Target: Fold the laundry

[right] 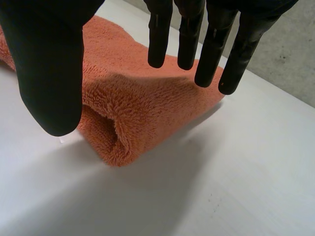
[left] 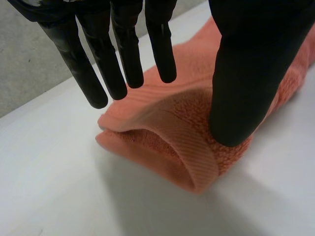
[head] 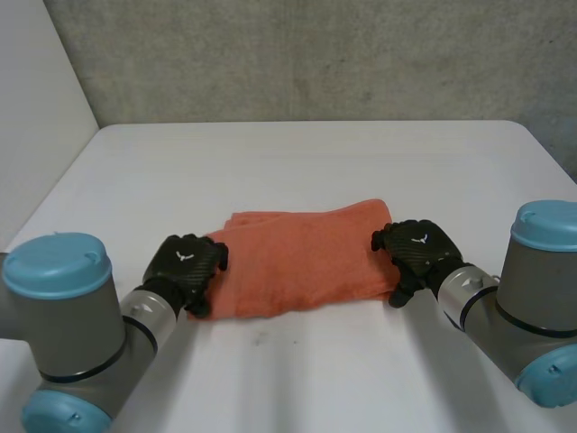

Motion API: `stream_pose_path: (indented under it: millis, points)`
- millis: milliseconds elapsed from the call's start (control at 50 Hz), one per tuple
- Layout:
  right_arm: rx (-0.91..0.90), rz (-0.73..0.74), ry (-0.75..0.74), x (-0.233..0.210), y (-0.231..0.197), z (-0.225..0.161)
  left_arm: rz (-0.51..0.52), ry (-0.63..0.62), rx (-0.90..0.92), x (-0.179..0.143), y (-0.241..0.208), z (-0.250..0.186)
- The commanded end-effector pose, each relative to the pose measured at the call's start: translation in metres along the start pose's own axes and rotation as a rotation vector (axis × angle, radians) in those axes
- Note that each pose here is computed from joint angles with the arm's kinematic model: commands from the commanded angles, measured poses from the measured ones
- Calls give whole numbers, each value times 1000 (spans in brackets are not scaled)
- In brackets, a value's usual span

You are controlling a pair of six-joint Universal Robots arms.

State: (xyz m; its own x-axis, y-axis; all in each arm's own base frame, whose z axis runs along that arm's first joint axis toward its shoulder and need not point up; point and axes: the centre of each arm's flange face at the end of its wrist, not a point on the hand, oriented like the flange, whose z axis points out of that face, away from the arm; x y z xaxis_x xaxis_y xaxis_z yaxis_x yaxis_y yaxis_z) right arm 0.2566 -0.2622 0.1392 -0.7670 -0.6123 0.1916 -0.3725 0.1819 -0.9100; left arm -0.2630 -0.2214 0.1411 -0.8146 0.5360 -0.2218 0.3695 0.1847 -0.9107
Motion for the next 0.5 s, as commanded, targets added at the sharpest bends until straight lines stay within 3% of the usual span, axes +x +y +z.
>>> stream_pose_path:
  millis: [20,260,320,400,460,500]
  points:
    - [-5,1,3,1,2,1,99,-4,7,1,8,11]
    - [6,-4,10,3,-2,3,115,-41,142,-6,-23,28]
    - [6,-4,13,3,-2,3,152,-67,235,-11,-51,45]
    - [8,-1,50,9,-4,4,253,-120,459,-7,-123,63]
    - [9,3,68,12,-5,3,254,-145,581,-5,-161,60]
    - [12,3,69,12,-5,3,241,-150,594,-4,-164,59]
